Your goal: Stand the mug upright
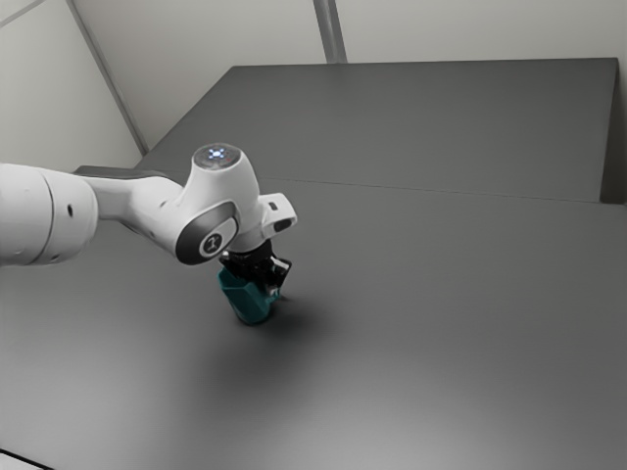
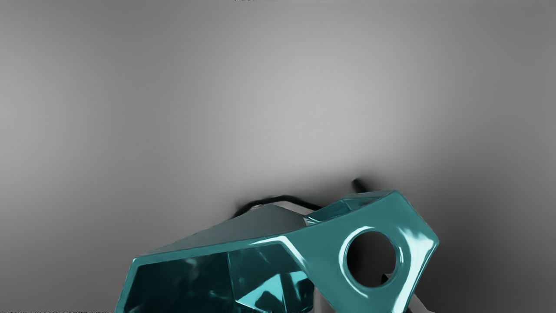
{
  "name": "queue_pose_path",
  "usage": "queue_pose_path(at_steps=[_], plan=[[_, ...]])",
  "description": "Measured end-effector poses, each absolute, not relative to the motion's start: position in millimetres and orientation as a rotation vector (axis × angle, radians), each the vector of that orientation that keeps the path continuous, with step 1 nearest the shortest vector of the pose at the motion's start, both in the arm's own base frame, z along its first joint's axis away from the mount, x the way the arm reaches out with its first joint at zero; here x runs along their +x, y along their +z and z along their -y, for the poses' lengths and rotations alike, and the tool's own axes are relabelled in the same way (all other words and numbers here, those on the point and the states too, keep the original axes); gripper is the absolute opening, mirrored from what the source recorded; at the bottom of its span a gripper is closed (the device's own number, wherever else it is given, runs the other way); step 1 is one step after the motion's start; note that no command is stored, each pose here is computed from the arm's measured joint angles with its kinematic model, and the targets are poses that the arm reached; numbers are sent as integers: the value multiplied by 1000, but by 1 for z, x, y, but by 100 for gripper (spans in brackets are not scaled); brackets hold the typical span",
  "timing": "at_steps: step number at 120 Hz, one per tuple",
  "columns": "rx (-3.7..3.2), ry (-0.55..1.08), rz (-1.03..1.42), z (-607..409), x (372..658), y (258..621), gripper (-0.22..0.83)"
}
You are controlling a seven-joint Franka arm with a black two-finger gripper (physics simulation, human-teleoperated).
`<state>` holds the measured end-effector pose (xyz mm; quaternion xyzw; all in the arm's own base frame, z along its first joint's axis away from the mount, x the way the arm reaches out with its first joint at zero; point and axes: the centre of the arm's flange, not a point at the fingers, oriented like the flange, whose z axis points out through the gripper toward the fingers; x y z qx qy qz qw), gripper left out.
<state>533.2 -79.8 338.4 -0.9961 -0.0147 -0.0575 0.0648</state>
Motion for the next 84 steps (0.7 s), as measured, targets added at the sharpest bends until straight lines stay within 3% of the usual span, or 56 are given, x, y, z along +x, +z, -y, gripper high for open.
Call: queue_pose_path(at_steps=[14,31,54,84], plan=[[-3017,-206,58,80,532,356,31],[-3024,-284,65,80,533,392,46],[-3017,-392,82,84,552,470,55],[-3035,-353,146,87,563,562,60]])
